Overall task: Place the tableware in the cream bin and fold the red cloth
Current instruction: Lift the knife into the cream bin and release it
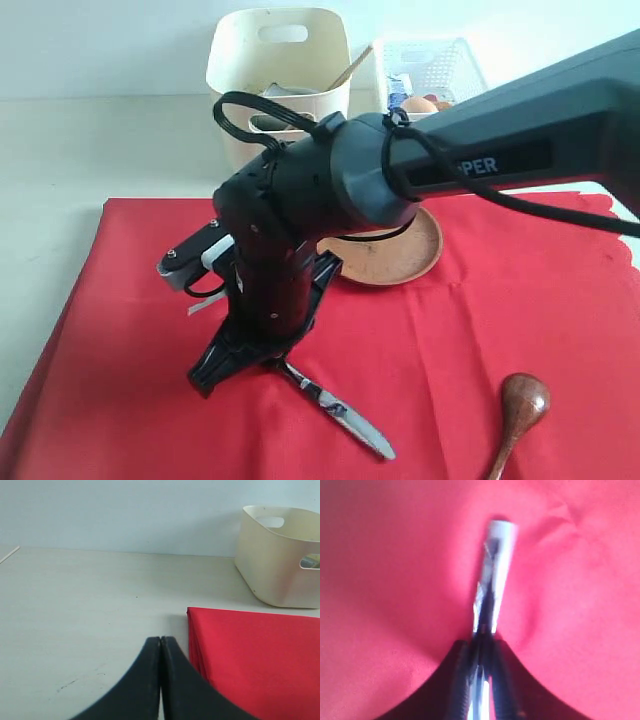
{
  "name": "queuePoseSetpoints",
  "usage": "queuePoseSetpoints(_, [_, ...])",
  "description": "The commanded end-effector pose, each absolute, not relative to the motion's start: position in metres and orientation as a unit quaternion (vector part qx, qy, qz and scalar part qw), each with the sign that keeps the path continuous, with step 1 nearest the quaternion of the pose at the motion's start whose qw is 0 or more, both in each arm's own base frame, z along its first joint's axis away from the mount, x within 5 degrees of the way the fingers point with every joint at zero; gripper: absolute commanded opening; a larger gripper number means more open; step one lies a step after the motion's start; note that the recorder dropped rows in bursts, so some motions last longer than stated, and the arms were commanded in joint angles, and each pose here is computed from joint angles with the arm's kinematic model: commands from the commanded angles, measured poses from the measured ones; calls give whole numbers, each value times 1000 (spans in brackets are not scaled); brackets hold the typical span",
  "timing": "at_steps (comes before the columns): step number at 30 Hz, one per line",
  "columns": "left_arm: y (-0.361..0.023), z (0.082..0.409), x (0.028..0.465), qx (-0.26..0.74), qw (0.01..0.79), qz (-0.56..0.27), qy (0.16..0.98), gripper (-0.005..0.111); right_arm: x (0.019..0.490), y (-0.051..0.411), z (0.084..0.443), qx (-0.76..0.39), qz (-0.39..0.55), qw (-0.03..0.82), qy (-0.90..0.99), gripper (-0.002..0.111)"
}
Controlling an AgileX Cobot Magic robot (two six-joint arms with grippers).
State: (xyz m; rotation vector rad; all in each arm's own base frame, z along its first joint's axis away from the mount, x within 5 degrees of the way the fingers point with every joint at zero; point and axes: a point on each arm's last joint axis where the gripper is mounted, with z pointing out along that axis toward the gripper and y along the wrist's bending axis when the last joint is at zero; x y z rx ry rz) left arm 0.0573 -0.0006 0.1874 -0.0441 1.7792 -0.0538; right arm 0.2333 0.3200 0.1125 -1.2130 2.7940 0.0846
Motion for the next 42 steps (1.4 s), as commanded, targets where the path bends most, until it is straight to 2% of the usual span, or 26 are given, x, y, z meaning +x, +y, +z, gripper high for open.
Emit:
queuePoseSetpoints(1, [-1, 188, 58, -17, 629, -26, 777, 1, 231, 320, 103, -391, 30, 34, 919, 0])
queuePoseSetpoints(7, [-1, 188, 58, -17, 629, -26, 777, 1, 224, 329, 127, -389, 103, 36, 915, 0])
queuePoseSetpoints(17, [-1, 188, 58, -17, 629, -26, 777, 1, 226, 330, 185, -409, 150, 138, 890, 0])
queuePoseSetpoints(24, [-1, 188, 58, -17, 629, -26, 777, 1, 239, 331, 227, -444, 151, 288, 835, 0])
queuePoseSetpoints(31, [-1, 188, 58, -17, 629, -26, 777, 1, 253, 336, 252, -483, 136, 419, 756, 0])
queuePoseSetpoints(42, [-1, 188, 58, -17, 629, -26, 777, 1, 303, 321, 304, -413, 155, 548, 711, 0])
